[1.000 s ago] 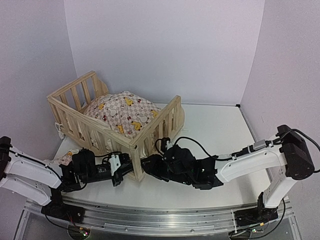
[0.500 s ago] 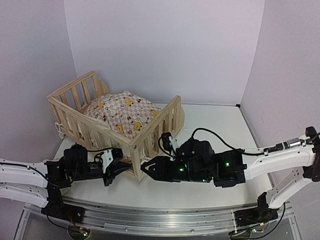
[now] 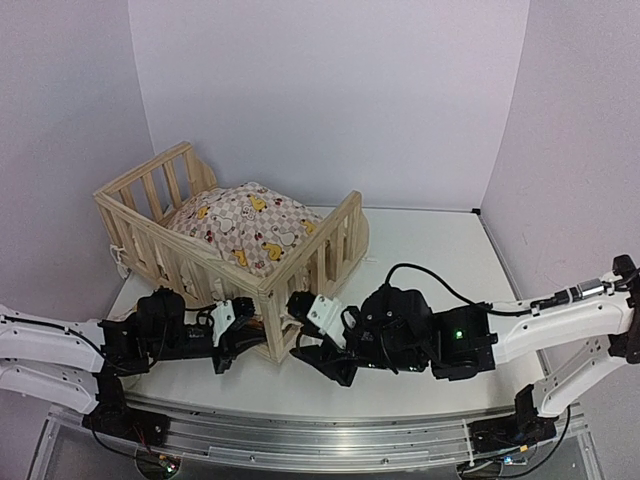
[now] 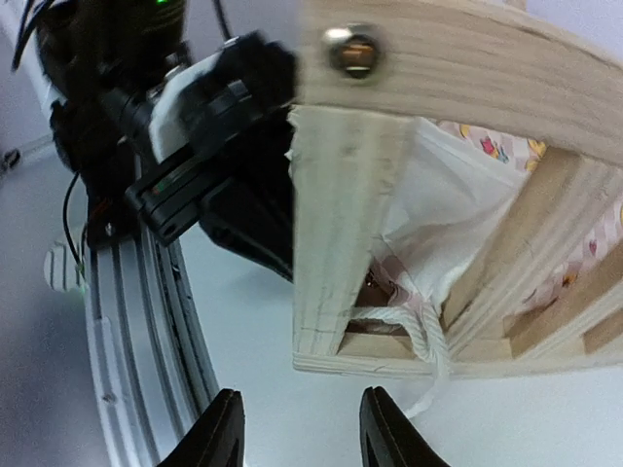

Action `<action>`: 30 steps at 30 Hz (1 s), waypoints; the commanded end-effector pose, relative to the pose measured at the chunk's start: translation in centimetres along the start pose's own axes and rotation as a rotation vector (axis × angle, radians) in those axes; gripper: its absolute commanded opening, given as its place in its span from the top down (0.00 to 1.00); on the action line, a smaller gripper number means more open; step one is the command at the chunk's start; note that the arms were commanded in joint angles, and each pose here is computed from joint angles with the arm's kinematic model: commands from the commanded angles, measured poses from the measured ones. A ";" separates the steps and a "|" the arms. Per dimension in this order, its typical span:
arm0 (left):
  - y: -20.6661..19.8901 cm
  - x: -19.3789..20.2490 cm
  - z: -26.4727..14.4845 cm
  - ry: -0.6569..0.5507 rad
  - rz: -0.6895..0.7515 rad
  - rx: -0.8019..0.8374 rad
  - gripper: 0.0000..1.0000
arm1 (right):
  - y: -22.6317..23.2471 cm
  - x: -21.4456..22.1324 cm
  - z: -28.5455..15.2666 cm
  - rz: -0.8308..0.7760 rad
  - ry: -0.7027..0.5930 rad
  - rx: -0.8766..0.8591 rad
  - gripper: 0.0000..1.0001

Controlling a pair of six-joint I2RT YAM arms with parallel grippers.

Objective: Set up the pet bed

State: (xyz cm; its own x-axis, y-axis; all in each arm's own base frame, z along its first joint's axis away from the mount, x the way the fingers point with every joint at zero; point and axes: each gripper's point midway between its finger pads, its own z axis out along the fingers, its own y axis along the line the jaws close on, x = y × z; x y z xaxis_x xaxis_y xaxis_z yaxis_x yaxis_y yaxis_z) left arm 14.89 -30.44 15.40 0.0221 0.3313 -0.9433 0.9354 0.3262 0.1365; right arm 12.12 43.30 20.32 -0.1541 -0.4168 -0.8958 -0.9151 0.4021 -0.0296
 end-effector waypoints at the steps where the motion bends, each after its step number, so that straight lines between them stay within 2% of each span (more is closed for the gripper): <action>1: 0.5 -2.2 -0.2 -0.102 0.042 -0.021 0.96 | 0.5 -2.3 -0.6 -0.670 -0.098 0.006 0.66; 4: 0.6 -2.3 -0.2 -0.112 0.056 -0.032 0.92 | -0.1 -2.2 0.0 -0.769 -0.085 0.018 0.74; 9: 0.6 -1.9 0.0 -0.116 0.070 -0.036 0.87 | -1.2 -1.2 1.0 -0.887 -0.050 0.024 0.78; 15: 1.3 -2.1 -0.5 -0.136 0.080 -0.082 0.83 | -2.6 -0.1 2.4 -0.975 -0.040 -0.039 0.77; 21: 1.2 -2.5 -1.3 -0.217 0.099 -0.096 0.76 | -4.1 0.2 3.4 -0.993 -0.078 -0.078 0.76; 30: 0.6 -2.1 -1.7 -0.247 0.188 -0.091 0.75 | -3.7 1.8 4.5 -1.006 -0.099 -0.132 0.75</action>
State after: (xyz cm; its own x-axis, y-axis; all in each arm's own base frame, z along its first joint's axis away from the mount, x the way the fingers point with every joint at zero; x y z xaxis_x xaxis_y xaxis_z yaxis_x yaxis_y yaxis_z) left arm 14.91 -29.27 15.96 0.2024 0.2308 -0.9517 0.8922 0.3573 0.2764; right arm 17.61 43.91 16.91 0.7031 -0.5016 -0.5040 -0.6546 -0.1799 -0.7342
